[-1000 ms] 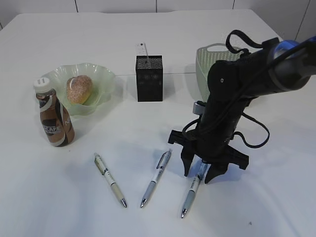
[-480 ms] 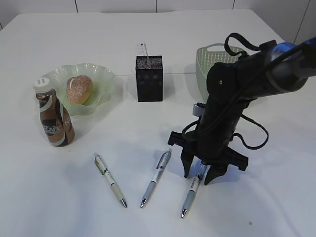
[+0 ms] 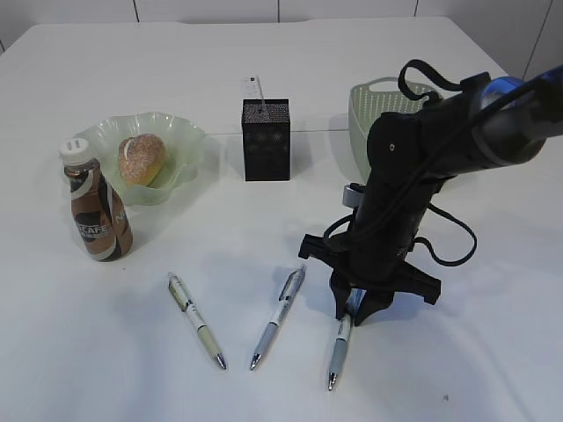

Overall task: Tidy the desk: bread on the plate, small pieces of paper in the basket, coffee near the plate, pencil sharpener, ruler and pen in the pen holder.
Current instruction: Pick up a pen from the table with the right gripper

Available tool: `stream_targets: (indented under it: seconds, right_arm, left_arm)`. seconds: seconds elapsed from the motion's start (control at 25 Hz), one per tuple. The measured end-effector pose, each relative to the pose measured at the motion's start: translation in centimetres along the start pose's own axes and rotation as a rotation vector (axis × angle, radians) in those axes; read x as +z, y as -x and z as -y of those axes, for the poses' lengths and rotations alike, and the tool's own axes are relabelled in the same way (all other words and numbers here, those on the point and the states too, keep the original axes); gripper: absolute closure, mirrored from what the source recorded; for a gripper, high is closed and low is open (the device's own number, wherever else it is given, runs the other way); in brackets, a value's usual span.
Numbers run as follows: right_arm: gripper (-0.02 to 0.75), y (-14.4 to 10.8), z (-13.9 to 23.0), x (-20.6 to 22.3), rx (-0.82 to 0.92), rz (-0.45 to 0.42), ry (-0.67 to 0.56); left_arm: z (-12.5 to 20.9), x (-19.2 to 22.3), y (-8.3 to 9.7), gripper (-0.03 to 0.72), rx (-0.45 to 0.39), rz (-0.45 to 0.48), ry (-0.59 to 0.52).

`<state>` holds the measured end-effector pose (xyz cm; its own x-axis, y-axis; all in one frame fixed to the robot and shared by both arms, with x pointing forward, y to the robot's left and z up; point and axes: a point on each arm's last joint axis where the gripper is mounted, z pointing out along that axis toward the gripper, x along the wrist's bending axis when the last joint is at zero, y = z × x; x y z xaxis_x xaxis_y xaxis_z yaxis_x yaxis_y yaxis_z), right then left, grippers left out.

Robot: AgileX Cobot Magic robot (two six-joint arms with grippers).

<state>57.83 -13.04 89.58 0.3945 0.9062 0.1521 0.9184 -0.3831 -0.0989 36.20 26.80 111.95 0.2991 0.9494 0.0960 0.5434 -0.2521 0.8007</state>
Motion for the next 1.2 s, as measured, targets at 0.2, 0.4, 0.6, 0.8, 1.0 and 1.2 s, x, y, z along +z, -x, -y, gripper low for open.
stream_targets:
  seconds: [0.2, 0.4, 0.6, 0.8, 1.0, 1.2]
  right_arm:
    - [0.592, 0.0, -0.1, 0.0, -0.016, -0.004, 0.006]
    - [0.604, -0.1, -0.1, 0.0, -0.067, -0.008, 0.009]
    - [0.604, -0.4, -0.3, -0.1, -0.180, -0.006, -0.002]
    - [0.605, -1.4, -0.7, -1.6, -0.296, -0.009, -0.009]
    - [0.605, -2.9, -1.4, -4.2, -0.387, -0.026, -0.007]
    - [0.605, -4.2, -2.4, -6.6, -0.443, -0.038, 0.067]
  left_arm:
    - [0.0, 0.0, -0.1, 0.340, 0.006, -0.006, -0.002]
    - [0.0, 0.0, -0.1, 0.341, 0.014, -0.015, -0.002]
    - [0.0, 0.0, -0.1, 0.341, 0.014, -0.015, -0.002]
    - [0.0, 0.0, -0.1, 0.341, 0.014, -0.015, -0.002]
    - [0.0, 0.0, -0.1, 0.340, 0.014, -0.015, -0.002]
    - [0.1, 0.0, -0.1, 0.341, 0.014, -0.015, -0.009]
